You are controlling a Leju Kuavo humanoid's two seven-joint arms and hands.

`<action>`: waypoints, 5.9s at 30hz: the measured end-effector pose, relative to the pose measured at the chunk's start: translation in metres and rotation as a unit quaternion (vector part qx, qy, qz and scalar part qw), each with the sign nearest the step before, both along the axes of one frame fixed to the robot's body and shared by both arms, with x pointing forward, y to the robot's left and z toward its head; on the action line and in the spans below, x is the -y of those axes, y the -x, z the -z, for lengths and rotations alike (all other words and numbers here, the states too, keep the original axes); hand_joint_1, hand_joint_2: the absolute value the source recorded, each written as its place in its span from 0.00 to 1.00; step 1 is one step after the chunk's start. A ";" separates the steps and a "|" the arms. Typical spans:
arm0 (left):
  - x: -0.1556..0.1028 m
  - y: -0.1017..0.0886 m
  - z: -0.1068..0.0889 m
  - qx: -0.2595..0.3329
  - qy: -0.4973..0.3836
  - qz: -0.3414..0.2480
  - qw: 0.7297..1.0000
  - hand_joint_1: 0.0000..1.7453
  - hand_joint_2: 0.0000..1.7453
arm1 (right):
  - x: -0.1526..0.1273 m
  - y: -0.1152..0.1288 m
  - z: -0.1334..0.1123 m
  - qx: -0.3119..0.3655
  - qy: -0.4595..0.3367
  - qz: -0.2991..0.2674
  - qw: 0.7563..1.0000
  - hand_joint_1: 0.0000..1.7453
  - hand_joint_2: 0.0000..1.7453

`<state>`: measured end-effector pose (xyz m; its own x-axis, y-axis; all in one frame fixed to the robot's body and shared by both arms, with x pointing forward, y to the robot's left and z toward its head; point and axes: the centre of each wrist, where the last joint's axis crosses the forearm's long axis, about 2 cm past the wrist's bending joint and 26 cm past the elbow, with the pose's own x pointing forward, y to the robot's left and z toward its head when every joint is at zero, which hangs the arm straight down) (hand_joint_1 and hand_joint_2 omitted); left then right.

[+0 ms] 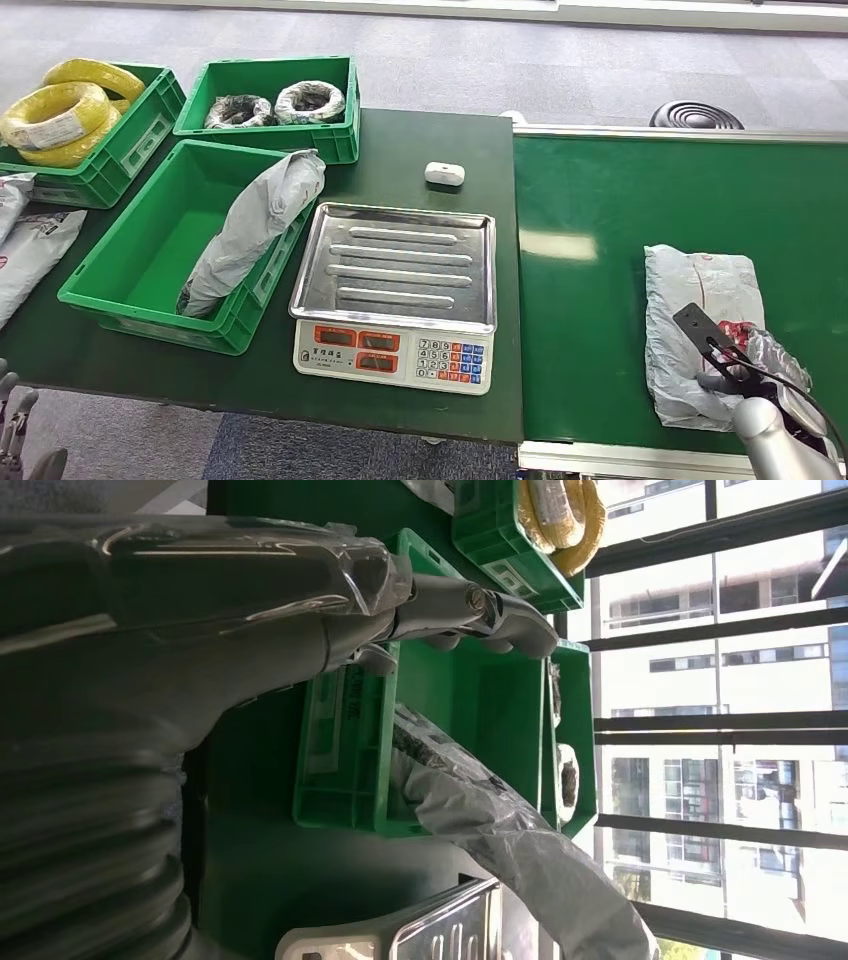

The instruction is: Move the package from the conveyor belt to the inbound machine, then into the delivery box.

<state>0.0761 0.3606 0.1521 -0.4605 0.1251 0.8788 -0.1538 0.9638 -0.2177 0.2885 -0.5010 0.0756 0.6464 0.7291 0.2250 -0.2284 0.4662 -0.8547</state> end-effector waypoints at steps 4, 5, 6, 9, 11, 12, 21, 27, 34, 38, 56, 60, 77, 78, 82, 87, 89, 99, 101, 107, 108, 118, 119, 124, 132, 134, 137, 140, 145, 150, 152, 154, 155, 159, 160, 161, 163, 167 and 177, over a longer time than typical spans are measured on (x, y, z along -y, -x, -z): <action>0.000 -0.006 0.001 0.004 0.001 0.002 1.000 0.00 1.00 | 0.007 0.001 0.005 -0.025 -0.011 0.012 1.000 0.00 1.00; 0.000 -0.007 0.001 0.005 0.001 0.002 1.000 0.00 1.00 | 0.008 0.000 0.005 -0.027 -0.011 0.014 0.999 0.00 1.00; 0.000 -0.007 0.002 0.005 0.002 0.002 1.000 0.00 1.00 | 0.008 0.000 0.005 -0.029 -0.012 0.016 0.999 0.00 1.00; 0.000 -0.009 0.002 0.006 0.003 0.003 1.000 0.00 1.00 | 0.010 -0.001 0.006 -0.042 -0.024 0.017 0.999 0.58 1.00; 0.001 -0.010 0.003 0.005 0.002 0.004 1.000 0.00 1.00 | 0.011 -0.002 0.007 -0.060 -0.044 0.010 0.997 0.99 1.00; 0.001 -0.011 0.003 0.005 0.001 0.004 1.000 0.00 1.00 | 0.011 -0.003 0.007 -0.068 -0.053 0.006 0.996 1.00 1.00; 0.001 -0.009 -0.001 0.001 0.016 -0.016 1.000 0.00 1.00 | 0.000 -0.011 -0.003 0.036 -0.017 0.055 0.998 1.00 1.00; 0.002 -0.008 -0.003 0.003 0.017 -0.015 1.000 0.00 1.00 | -0.011 -0.009 -0.017 0.176 -0.016 0.058 0.983 1.00 1.00; 0.004 -0.011 -0.004 0.013 0.018 -0.018 1.000 0.00 1.00 | -0.018 0.001 -0.049 0.437 -0.058 0.016 0.897 1.00 1.00; 0.005 -0.015 -0.005 0.021 0.017 -0.018 0.999 0.00 1.00 | -0.031 -0.002 -0.071 0.535 -0.082 0.003 0.841 1.00 1.00; 0.012 -0.063 -0.020 0.118 -0.036 -0.002 0.992 0.00 1.00 | -0.218 -0.088 -0.185 0.574 -0.333 -0.350 0.661 1.00 1.00; 0.015 -0.081 -0.025 0.133 -0.040 0.019 0.990 0.00 1.00 | -0.296 -0.109 -0.218 0.396 -0.374 -0.531 0.649 1.00 1.00; 0.017 -0.094 -0.035 0.101 -0.065 0.070 0.990 0.00 1.00 | -0.379 -0.116 -0.208 0.247 -0.151 -0.559 0.777 1.00 1.00; 0.017 -0.095 -0.035 0.101 -0.066 0.071 0.990 0.00 1.00 | -0.377 -0.117 -0.207 0.243 -0.138 -0.553 0.785 1.00 1.00; 0.022 -0.099 -0.037 0.101 -0.065 0.076 0.990 0.00 1.00 | -0.370 -0.120 -0.199 0.233 -0.071 -0.514 0.823 0.94 1.00; 0.025 -0.101 -0.039 0.102 -0.064 0.079 0.990 0.00 1.00 | -0.364 -0.121 -0.193 0.227 -0.039 -0.488 0.842 0.00 1.00; 0.026 -0.103 -0.040 0.103 -0.065 0.080 0.989 0.00 1.00 | -0.362 -0.122 -0.191 0.221 -0.040 -0.484 0.846 0.00 1.00; 0.036 -0.115 -0.043 0.112 -0.089 0.092 0.985 0.00 1.00 | -0.351 -0.121 -0.177 0.209 -0.126 -0.515 0.822 0.00 1.00; 0.040 -0.119 -0.044 0.118 -0.103 0.093 0.983 0.00 1.00 | -0.350 -0.120 -0.177 0.223 -0.160 -0.518 0.810 0.00 1.00; 0.067 -0.139 -0.053 0.123 -0.153 0.100 0.975 0.00 1.00 | -0.345 -0.114 -0.180 0.297 -0.271 -0.483 0.778 0.00 1.00; 0.072 -0.141 -0.053 0.124 -0.156 0.104 0.974 0.00 1.00 | -0.344 -0.113 -0.180 0.304 -0.279 -0.478 0.776 0.00 1.00; 0.104 -0.161 -0.060 0.088 -0.215 0.121 0.965 0.00 1.00 | -0.327 -0.106 -0.186 0.352 -0.354 -0.432 0.751 0.00 1.00; 0.110 -0.165 -0.061 0.076 -0.227 0.121 0.963 0.00 1.00 | -0.321 -0.104 -0.184 0.358 -0.362 -0.424 0.749 0.00 1.00; 0.151 -0.184 -0.066 0.025 -0.282 0.154 0.947 0.00 1.00 | -0.279 -0.083 -0.160 0.378 -0.370 -0.383 0.757 0.00 1.00; 0.210 -0.208 -0.061 -0.048 -0.411 0.185 0.891 0.00 1.00 | -0.214 -0.017 -0.103 0.513 -0.385 -0.295 0.709 0.00 1.00; 0.221 -0.214 -0.057 -0.056 -0.437 0.181 0.879 0.00 1.00 | -0.208 0.005 -0.092 0.536 -0.382 -0.275 0.701 0.00 1.00; 0.235 -0.223 -0.051 -0.065 -0.470 0.178 0.862 0.00 1.00 | -0.206 0.032 -0.080 0.551 -0.382 -0.252 0.698 0.00 1.00; 0.248 -0.232 -0.043 -0.076 -0.507 0.179 0.840 0.00 1.00 | -0.207 0.053 -0.071 0.559 -0.388 -0.231 0.695 0.00 1.00; 0.266 -0.242 -0.031 -0.090 -0.565 0.164 0.804 0.22 1.00 | -0.211 0.063 -0.068 0.563 -0.395 -0.220 0.692 0.00 1.00; 0.277 -0.249 -0.018 -0.076 -0.654 0.097 0.747 0.97 1.00 | -0.218 0.063 -0.071 0.567 -0.402 -0.221 0.684 0.00 1.00; 0.279 -0.251 -0.014 -0.073 -0.673 0.087 0.731 0.99 1.00 | -0.221 0.063 -0.071 0.568 -0.404 -0.221 0.682 0.00 1.00; 0.279 -0.252 -0.011 -0.072 -0.680 0.082 0.725 1.00 1.00 | -0.223 0.063 -0.071 0.568 -0.406 -0.220 0.681 0.00 1.00; 0.279 -0.252 -0.010 -0.070 -0.681 0.080 0.724 1.00 1.00 | -0.224 0.063 -0.072 0.567 -0.408 -0.219 0.681 0.00 1.00; 0.275 -0.254 -0.009 -0.064 -0.679 0.066 0.728 1.00 1.00 | -0.227 0.062 -0.071 0.564 -0.415 -0.217 0.680 0.00 1.00; 0.274 -0.255 -0.010 -0.063 -0.679 0.064 0.728 1.00 1.00 | -0.228 0.062 -0.071 0.563 -0.416 -0.217 0.680 0.00 1.00; 0.273 -0.256 -0.010 -0.063 -0.680 0.062 0.728 1.00 1.00 | -0.228 0.062 -0.071 0.563 -0.417 -0.217 0.680 0.00 1.00; 0.271 -0.257 -0.011 -0.063 -0.679 0.058 0.730 1.00 1.00 | -0.229 0.061 -0.071 0.562 -0.418 -0.217 0.679 0.00 1.00; 0.260 -0.262 -0.024 -0.045 -0.650 0.028 0.758 1.00 1.00 | -0.231 0.058 -0.071 0.560 -0.422 -0.218 0.679 0.00 1.00; 0.190 -0.287 -0.138 0.100 -0.522 -0.176 0.828 1.00 1.00 | -0.241 0.055 -0.072 0.562 -0.414 -0.201 0.687 0.00 1.00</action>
<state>0.3634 0.1710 0.2900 -0.4563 -0.8283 0.3250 -0.5267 0.5458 0.6517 0.2332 -0.2598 0.1477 -0.4920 0.1181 0.8625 0.1061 0.9915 -0.0752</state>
